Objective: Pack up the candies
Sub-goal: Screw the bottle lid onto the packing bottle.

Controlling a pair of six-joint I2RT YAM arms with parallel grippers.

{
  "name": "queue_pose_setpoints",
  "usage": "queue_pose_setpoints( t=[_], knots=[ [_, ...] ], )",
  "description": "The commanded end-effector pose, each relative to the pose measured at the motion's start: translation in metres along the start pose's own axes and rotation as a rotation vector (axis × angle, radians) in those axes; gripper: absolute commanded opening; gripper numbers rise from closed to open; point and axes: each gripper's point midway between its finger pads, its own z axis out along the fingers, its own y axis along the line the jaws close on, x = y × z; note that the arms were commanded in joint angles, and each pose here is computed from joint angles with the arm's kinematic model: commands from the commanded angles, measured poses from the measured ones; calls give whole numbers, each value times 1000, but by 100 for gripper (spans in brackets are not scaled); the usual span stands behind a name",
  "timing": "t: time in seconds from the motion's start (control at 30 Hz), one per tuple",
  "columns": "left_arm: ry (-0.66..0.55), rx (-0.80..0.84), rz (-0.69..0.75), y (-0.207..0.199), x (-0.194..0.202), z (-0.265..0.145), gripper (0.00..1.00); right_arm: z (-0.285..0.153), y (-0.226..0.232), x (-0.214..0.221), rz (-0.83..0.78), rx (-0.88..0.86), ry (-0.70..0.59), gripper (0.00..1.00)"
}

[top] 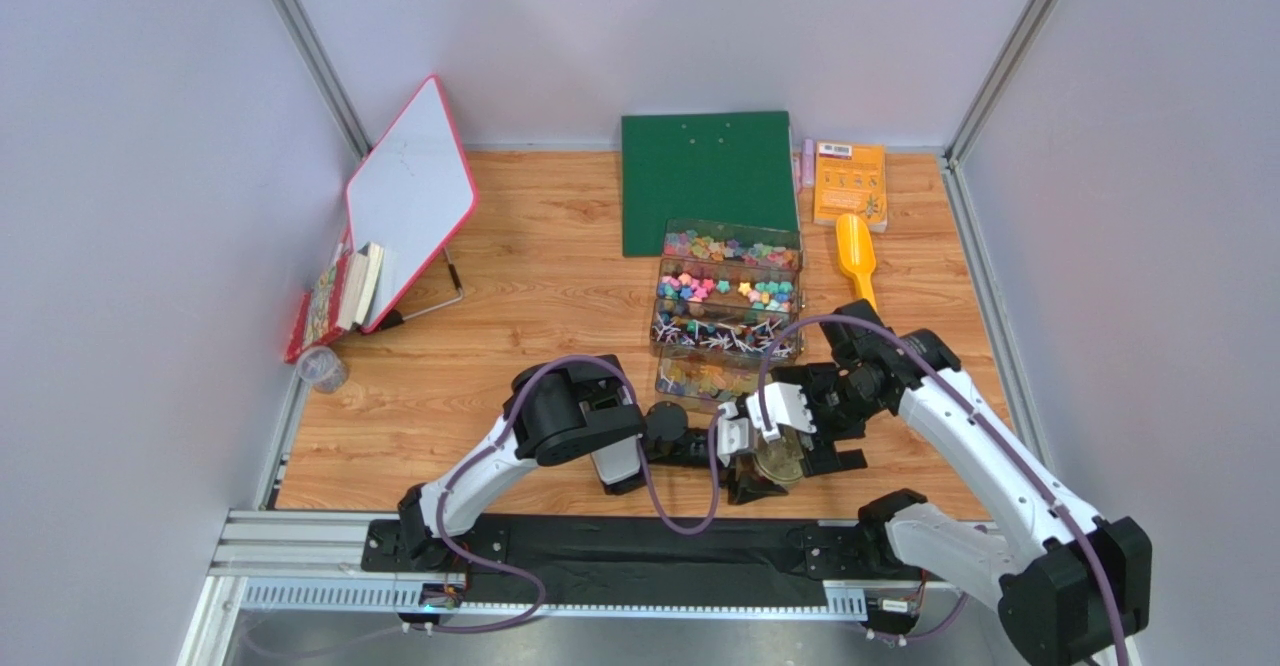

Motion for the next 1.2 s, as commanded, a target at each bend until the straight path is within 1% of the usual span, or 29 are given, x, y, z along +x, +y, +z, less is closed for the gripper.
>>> queue_pose_setpoints(
  t=[0.0,0.27,0.63,0.87,1.07,1.17],
  knots=[
    [528,-50,-148,-17,158,-79,0,6,-9,-25,-31,-31,-104,100],
    [538,-50,-137,-17,162,-80,0,21,-5,-29,-75,-79,-109,100],
    [542,-69,-125,-12,162,-81,0,35,8,-27,-62,-155,-108,100],
    [555,-86,-147,-10,166,-84,0,32,27,-16,-64,-163,-72,100],
    [556,-107,-161,-2,168,-85,0,33,47,2,-87,-177,-11,100],
    [557,-125,-169,3,169,-87,0,34,48,8,-78,-156,15,100]
  ],
)
